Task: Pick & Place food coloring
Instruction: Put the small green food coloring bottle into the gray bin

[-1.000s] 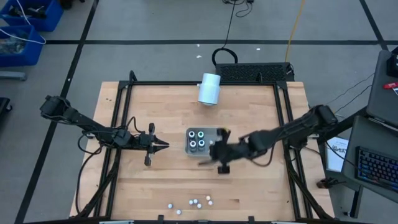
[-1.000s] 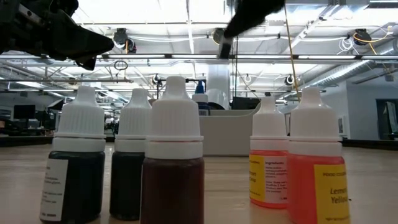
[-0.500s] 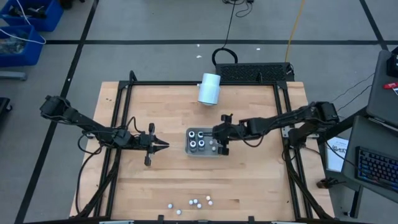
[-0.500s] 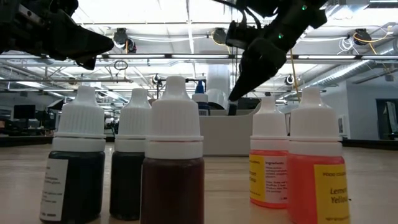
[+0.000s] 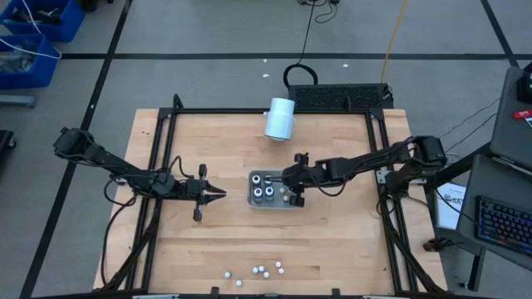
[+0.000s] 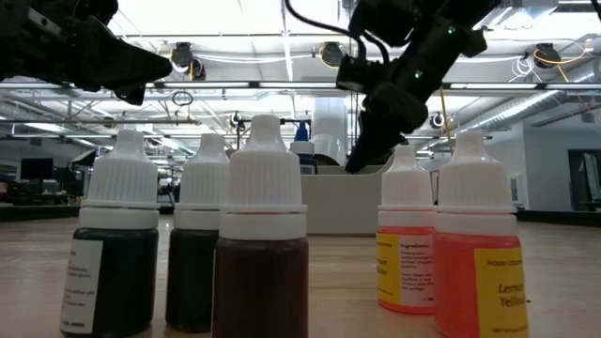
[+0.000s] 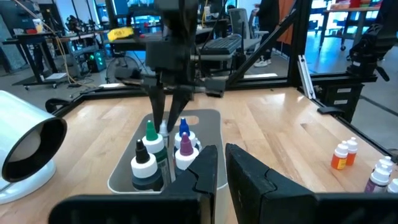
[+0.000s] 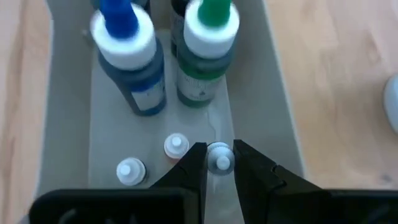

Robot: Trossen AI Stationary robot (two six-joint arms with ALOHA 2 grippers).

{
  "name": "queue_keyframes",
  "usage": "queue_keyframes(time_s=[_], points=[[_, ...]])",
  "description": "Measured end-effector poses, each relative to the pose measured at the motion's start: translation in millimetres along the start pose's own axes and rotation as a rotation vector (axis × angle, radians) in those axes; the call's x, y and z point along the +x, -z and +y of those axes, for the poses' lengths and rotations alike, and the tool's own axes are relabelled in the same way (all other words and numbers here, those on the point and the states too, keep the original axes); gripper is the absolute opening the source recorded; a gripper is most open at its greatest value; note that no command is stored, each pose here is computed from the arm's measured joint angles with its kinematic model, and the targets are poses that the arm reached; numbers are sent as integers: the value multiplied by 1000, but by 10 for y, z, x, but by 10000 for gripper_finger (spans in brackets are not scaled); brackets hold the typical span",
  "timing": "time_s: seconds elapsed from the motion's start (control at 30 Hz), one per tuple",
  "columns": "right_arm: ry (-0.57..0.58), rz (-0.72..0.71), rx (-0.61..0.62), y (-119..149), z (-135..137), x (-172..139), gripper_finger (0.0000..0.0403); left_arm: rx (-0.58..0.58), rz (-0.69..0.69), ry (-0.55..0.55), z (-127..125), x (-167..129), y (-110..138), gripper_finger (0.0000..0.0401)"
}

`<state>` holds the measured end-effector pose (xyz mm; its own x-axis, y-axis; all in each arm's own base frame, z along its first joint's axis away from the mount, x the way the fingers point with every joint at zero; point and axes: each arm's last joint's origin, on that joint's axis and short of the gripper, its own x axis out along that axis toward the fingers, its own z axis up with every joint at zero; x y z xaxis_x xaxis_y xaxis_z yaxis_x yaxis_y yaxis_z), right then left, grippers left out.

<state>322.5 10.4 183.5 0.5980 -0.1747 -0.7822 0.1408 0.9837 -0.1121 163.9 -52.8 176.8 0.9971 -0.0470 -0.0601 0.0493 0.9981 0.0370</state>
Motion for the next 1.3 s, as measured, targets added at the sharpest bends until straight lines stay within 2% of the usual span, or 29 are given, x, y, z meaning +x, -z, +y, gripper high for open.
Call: queue_keyframes(time_s=[0.27, 0.47, 0.6, 1.3], points=[[18, 36, 13, 41, -61, 126, 51, -1, 0, 0, 0, 0, -1, 37], [24, 42, 33, 43, -112, 135, 51, 2, 0, 0, 0, 0, 0, 37], [-18, 47, 42, 42, -130, 141, 51, 4, 0, 0, 0, 0, 0, 37], [2, 51, 65, 41, -236, 159, 52, 8, 0, 0, 0, 0, -1, 37]])
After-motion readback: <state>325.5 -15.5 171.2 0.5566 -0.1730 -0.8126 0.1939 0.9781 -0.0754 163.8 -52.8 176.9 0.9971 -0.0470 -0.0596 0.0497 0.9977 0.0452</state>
